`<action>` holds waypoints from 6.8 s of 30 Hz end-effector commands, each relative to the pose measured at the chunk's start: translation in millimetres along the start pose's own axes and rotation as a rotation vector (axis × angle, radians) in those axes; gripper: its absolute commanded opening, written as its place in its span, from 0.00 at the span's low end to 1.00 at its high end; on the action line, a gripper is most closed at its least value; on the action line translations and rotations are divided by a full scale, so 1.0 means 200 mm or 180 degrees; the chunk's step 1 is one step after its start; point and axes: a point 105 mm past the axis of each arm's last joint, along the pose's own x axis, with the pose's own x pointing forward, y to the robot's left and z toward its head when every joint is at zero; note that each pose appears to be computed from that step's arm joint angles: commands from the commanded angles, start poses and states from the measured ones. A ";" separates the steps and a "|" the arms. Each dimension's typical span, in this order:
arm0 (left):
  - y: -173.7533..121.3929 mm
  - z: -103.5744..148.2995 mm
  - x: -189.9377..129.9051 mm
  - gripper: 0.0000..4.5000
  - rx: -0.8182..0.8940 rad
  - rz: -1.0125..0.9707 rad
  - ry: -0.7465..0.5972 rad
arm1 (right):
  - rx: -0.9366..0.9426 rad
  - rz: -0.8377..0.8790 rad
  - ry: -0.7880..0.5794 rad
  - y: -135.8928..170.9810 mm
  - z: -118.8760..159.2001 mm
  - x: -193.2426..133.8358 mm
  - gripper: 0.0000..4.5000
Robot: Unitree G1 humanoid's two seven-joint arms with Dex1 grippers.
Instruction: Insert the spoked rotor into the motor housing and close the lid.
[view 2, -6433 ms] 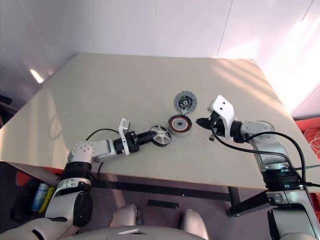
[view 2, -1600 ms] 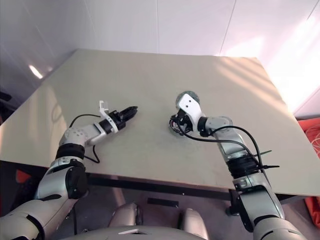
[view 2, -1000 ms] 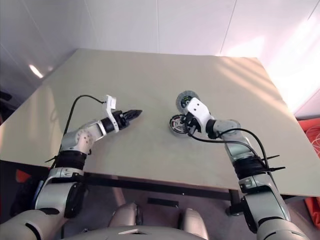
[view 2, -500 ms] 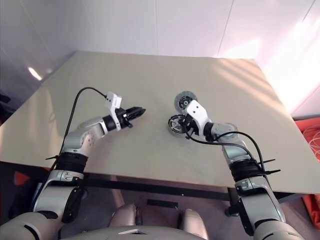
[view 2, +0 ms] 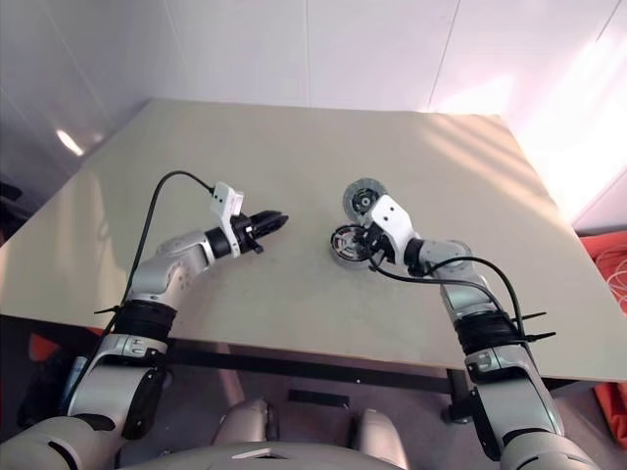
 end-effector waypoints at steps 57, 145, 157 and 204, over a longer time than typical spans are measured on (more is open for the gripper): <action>-0.03 -0.02 0.00 0.30 0.0386 -0.0070 0.0132 | -0.2403 0.2107 0.1173 -0.06 0.07 -0.09 0.45; 0.07 -0.03 -0.07 0.30 0.0232 0.0514 -0.0081 | 0.1621 0.0543 0.1997 0.24 0.50 0.20 0.00; 0.08 -0.03 -0.07 0.30 0.0233 0.0561 -0.0097 | 0.1752 0.0495 0.2076 0.26 0.46 0.22 0.20; -0.03 -0.08 0.02 0.30 -0.0098 -0.0149 0.0481 | -0.0445 -0.0359 0.1236 -0.27 -0.07 -0.40 0.13</action>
